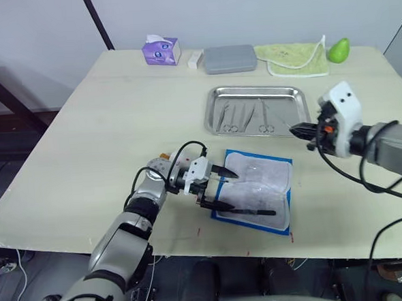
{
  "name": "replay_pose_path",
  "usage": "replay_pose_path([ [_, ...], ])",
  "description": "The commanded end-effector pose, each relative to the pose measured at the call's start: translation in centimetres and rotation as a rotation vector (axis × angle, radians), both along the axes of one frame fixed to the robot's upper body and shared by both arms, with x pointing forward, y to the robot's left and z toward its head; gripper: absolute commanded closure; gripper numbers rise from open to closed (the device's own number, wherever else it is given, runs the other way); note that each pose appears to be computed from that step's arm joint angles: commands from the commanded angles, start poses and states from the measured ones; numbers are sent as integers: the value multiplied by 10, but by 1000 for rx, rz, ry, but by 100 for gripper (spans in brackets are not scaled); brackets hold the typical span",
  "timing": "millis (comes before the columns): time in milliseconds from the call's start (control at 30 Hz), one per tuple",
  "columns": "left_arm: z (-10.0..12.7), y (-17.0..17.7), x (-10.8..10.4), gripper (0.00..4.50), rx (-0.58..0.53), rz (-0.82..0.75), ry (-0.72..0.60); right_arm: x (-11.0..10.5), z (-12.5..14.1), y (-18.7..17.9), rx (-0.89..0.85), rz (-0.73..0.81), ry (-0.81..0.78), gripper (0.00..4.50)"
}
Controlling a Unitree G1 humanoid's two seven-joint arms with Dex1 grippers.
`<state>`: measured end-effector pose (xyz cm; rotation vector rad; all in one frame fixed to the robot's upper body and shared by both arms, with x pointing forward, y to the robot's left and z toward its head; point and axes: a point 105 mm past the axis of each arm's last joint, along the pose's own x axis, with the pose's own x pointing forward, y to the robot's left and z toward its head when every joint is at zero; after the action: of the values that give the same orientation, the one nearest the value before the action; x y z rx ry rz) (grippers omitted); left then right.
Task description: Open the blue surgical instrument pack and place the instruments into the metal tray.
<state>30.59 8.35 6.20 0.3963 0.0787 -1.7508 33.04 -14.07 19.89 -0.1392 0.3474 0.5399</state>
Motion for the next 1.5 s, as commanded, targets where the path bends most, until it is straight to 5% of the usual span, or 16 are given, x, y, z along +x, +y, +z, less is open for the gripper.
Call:
replay_pose_path([
  [33,-26,2,-17,0,64,-41,103,20,0,0,66,-154,22,448],
  [300,-26,5,-19,0,61,-36,100,57,-15,3,178,-372,58,448],
  [667,-28,2,-17,0,57,-26,105,101,-42,18,261,-474,107,448],
  [1467,-34,8,-19,0,64,-5,106,118,-62,16,259,-522,130,448],
  [1500,-34,8,-19,0,63,-5,106,118,-62,16,258,-520,130,407],
])
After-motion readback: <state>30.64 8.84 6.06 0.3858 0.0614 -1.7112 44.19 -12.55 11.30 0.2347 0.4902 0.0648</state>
